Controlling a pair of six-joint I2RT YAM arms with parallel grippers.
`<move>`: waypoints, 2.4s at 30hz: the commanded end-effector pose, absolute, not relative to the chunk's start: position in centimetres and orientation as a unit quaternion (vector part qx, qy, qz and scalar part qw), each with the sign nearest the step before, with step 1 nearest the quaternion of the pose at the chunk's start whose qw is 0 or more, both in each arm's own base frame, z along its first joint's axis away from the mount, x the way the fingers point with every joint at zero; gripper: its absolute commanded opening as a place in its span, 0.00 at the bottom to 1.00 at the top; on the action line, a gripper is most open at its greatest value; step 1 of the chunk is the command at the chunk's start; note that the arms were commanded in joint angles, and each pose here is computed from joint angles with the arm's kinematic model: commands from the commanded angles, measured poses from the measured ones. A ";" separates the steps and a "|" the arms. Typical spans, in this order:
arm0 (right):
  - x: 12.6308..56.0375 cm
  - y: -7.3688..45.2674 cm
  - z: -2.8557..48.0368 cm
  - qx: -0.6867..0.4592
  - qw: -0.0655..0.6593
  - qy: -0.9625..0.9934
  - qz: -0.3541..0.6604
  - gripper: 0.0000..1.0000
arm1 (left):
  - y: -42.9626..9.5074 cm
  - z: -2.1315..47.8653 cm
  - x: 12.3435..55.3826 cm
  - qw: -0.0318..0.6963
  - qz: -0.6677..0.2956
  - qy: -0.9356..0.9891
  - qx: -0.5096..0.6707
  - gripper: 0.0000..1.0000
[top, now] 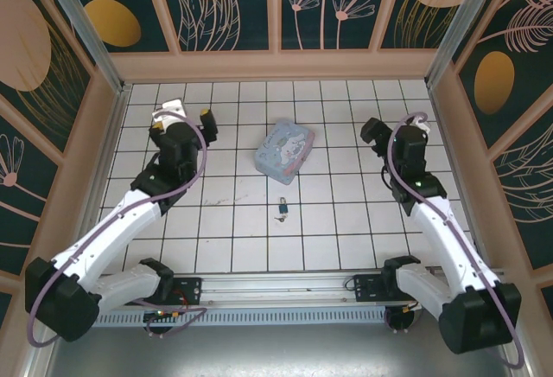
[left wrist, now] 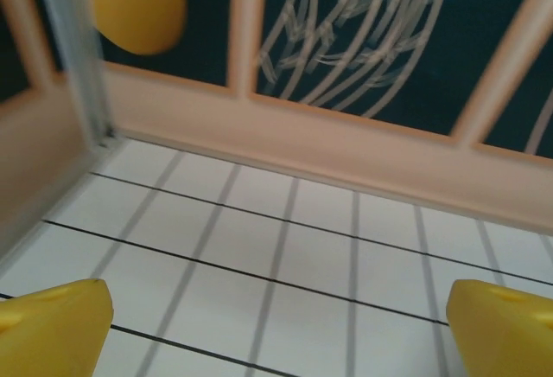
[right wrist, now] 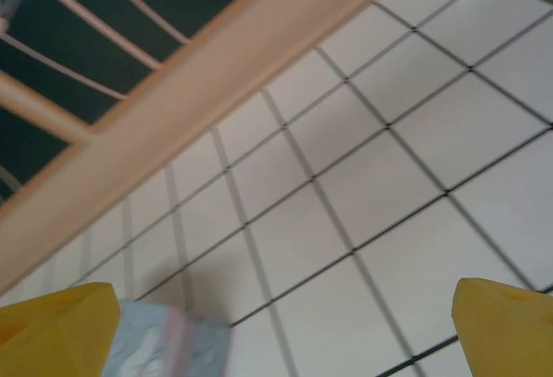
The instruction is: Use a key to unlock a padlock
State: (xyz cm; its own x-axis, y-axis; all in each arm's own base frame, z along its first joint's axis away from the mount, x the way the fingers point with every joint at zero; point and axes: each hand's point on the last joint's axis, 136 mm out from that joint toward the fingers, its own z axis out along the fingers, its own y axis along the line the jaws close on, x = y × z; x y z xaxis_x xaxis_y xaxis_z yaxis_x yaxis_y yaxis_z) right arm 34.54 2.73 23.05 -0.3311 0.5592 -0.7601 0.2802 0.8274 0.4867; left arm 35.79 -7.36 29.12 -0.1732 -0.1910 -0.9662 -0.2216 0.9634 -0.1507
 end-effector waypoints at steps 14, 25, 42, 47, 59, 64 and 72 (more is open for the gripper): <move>35.1 -4.5 17.3 0.196 0.612 0.765 -0.039 0.99 | 2.9 17.2 37.1 0.640 0.129 0.740 -0.160 0.99; 34.8 -4.3 15.5 0.149 0.671 0.726 0.006 0.99 | 1.2 14.7 37.8 0.666 0.086 0.737 -0.073 0.99; 37.6 -1.6 12.3 0.063 0.658 0.750 0.037 0.99 | 1.6 13.4 39.7 0.643 0.020 0.763 -0.062 0.99; 37.6 -1.6 12.1 0.065 0.654 0.753 0.037 0.99 | 1.5 13.4 39.5 0.644 0.019 0.762 -0.056 0.99; 37.6 -1.6 12.1 0.070 0.656 0.752 0.013 0.99 | 1.9 13.6 39.2 0.649 0.025 0.758 -0.067 0.99; 37.6 -1.6 12.2 0.070 0.657 0.751 0.013 0.99 | 1.9 13.6 39.2 0.650 0.024 0.757 -0.067 0.99; 37.7 -1.6 12.1 0.067 0.654 0.753 0.019 0.99 | 1.9 13.6 39.2 0.649 0.025 0.757 -0.067 0.99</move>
State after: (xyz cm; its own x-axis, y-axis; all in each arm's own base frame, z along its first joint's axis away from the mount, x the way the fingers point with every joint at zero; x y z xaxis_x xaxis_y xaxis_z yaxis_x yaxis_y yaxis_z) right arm 37.38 -1.54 11.68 -0.1464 0.1327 -0.9803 0.0798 0.9893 0.1220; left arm 39.30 1.44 13.01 -0.1804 -0.0534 -0.9821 -0.1149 0.9928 -0.0328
